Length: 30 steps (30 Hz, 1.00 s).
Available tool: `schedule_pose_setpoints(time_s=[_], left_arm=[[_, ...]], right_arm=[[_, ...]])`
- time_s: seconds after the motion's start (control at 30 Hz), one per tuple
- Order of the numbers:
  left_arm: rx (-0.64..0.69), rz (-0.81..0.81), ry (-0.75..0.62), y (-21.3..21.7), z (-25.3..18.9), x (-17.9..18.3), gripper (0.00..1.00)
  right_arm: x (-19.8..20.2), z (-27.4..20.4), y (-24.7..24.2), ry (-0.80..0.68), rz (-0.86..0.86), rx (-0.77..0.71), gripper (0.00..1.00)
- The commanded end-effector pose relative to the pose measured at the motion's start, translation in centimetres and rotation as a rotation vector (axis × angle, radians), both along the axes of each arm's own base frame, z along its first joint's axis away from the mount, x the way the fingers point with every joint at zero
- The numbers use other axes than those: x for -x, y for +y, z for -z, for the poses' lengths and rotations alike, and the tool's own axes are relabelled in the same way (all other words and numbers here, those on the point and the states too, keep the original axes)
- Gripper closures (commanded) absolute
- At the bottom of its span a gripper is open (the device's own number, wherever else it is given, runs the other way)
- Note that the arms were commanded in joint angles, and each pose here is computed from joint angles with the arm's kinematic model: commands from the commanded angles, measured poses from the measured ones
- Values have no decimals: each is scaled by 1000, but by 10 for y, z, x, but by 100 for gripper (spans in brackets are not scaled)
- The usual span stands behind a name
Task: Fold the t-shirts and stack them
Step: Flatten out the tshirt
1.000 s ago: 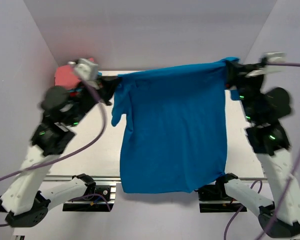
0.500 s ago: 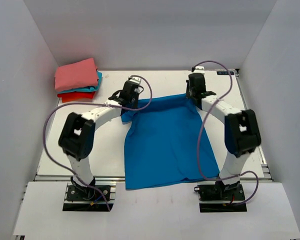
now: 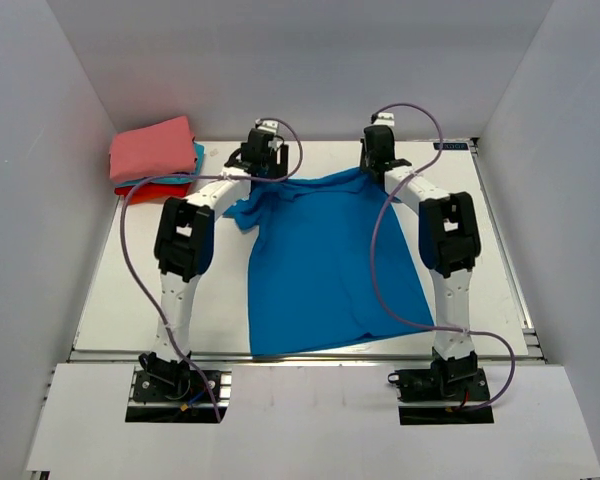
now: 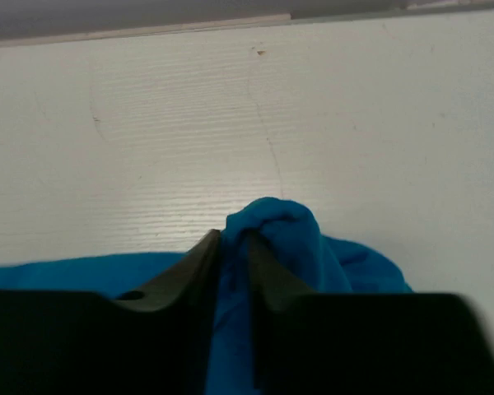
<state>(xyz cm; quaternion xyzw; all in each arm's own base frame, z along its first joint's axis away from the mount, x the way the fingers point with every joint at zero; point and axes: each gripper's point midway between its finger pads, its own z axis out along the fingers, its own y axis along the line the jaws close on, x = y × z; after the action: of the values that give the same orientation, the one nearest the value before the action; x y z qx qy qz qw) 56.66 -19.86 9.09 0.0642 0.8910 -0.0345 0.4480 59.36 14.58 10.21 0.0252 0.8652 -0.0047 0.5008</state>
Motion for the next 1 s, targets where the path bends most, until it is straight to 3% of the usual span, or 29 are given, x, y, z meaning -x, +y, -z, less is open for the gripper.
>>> schedule_pose_setpoints(time_s=[0.0, 0.03, 0.1, 0.13, 0.23, 0.3, 0.33, 0.37, 0.47, 0.63, 0.8, 0.97], left_arm=[[-1, -59, 19, 13, 2, -27, 0], [19, -92, -23, 19, -17, -43, 0], [38, -148, -16, 35, -20, -53, 0], [58, -141, -50, 32, -36, -59, 0], [107, -122, -51, 39, -48, -55, 0], [129, -93, -115, 38, -85, -47, 0], [121, -83, -88, 34, -76, -36, 0], [138, -69, -113, 34, -99, -26, 0], [140, 17, -72, 20, -93, 3, 0], [181, 287, 64, -24, -61, 71, 0], [52, 219, 180, -21, -12, 90, 0], [-89, 112, 245, 6, 28, 84, 0]], right_arm=[[-28, -8, -2, -50, 1, -1, 70], [-33, -8, -4, -52, -7, -4, 47], [-44, -26, 0, -74, -18, -19, 29], [-45, -35, 1, -79, -31, -14, 12], [-27, -62, 5, -76, -79, -19, 10], [-2, -75, 3, -56, -99, -46, 10], [8, -73, 5, -30, -120, -59, 10], [32, -59, 3, 23, -115, -83, 10], [80, -79, -4, 40, -122, -121, 10], [161, -36, -15, 243, -90, -232, 10], [259, 9, -7, 473, -118, -326, 10], [311, 37, -2, 601, -154, -392, 10]])
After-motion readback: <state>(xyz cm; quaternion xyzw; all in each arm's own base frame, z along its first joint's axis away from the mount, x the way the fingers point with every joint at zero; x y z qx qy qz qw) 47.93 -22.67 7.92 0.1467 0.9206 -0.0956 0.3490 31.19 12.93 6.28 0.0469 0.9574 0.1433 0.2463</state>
